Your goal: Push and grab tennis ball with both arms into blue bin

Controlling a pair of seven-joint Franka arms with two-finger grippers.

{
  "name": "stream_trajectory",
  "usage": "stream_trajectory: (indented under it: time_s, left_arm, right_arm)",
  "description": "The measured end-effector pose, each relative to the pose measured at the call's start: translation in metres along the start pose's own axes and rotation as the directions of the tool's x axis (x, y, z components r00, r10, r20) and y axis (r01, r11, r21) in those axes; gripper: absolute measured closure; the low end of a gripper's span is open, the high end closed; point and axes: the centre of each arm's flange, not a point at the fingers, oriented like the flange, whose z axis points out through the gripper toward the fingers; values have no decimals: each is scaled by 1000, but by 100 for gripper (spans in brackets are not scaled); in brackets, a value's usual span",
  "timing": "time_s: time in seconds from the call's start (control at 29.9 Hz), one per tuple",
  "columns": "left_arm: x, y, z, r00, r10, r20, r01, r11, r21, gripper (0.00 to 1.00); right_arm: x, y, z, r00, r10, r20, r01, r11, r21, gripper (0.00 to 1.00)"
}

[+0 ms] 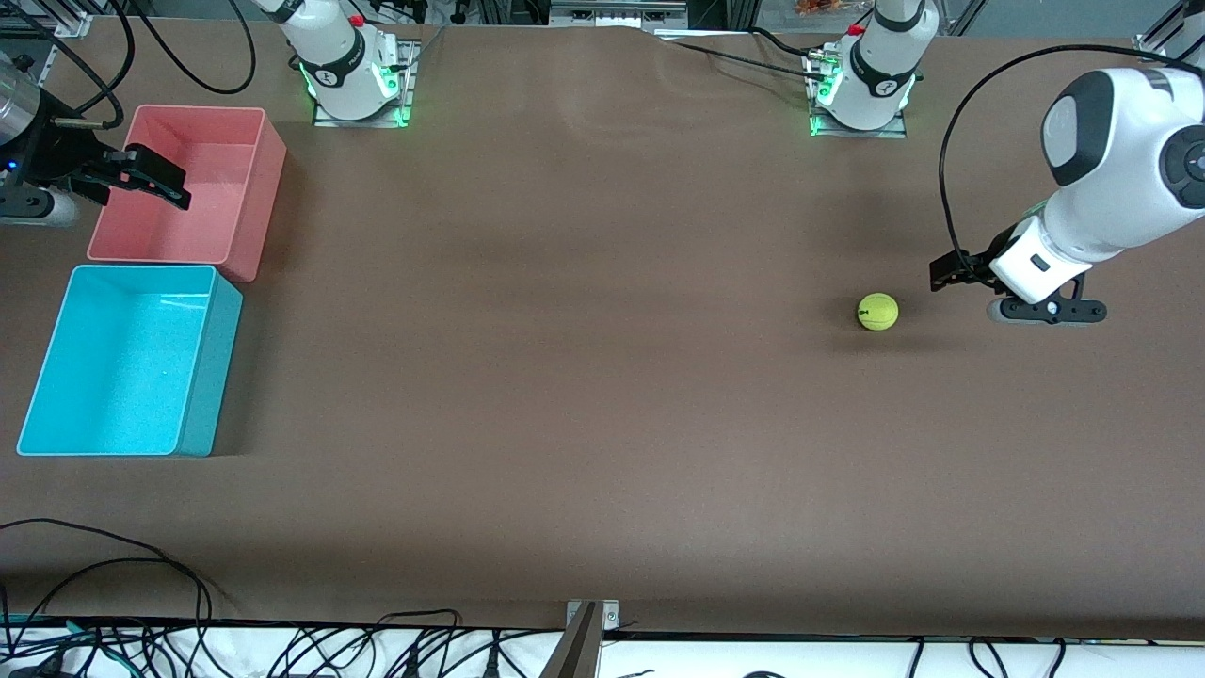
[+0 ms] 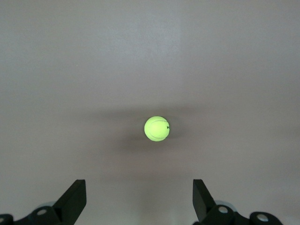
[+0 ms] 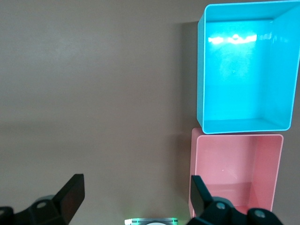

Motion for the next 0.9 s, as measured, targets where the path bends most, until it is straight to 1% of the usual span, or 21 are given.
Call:
stream_trajectory:
  time_s: [0.17,0.3,0.43,0.47,0.5,0.63,0.67,0.73,0.83,0.87,0.9]
  left_arm:
    - [-7,-5,28,1000,-2,-3,2,1000,0,0]
    - [-13,-6,47,998,64,1,-64,998,1,1]
    - [-16,-8,57,990,144,11,-144,990,0,22]
    - [-16,-9,59,988,156,13,-156,988,0,27]
    - [-15,-10,60,987,163,14,-163,987,0,30]
    - [-15,-14,62,979,202,18,-202,979,1,48]
    - [-15,-15,63,973,228,20,-228,974,3,58]
    - [-15,-16,65,956,294,25,-294,956,5,67]
    - [-15,-17,69,919,392,33,-392,920,0,80]
    - [-15,-19,70,910,413,36,-413,911,-3,85]
    - [-15,-20,71,904,426,38,-426,905,-5,88]
  right_arm:
    - [0,0,0,1000,0,0,0,1000,0,0]
    - [0,0,0,1000,0,0,0,1000,0,0]
    - [0,0,0,1000,0,0,0,1000,0,0]
    - [0,0,0,1000,0,0,0,1000,0,0]
    - [0,0,0,1000,0,0,0,1000,0,0]
    - [0,0,0,1000,0,0,0,1000,0,0]
    - [0,0,0,1000,0,0,0,1000,0,0]
    - [0,0,0,1000,0,0,0,1000,0,0]
    - [0,0,0,1000,0,0,0,1000,0,0]
    - [0,0,0,1000,0,0,0,1000,0,0]
    - [0,0,0,1000,0,0,0,1000,0,0]
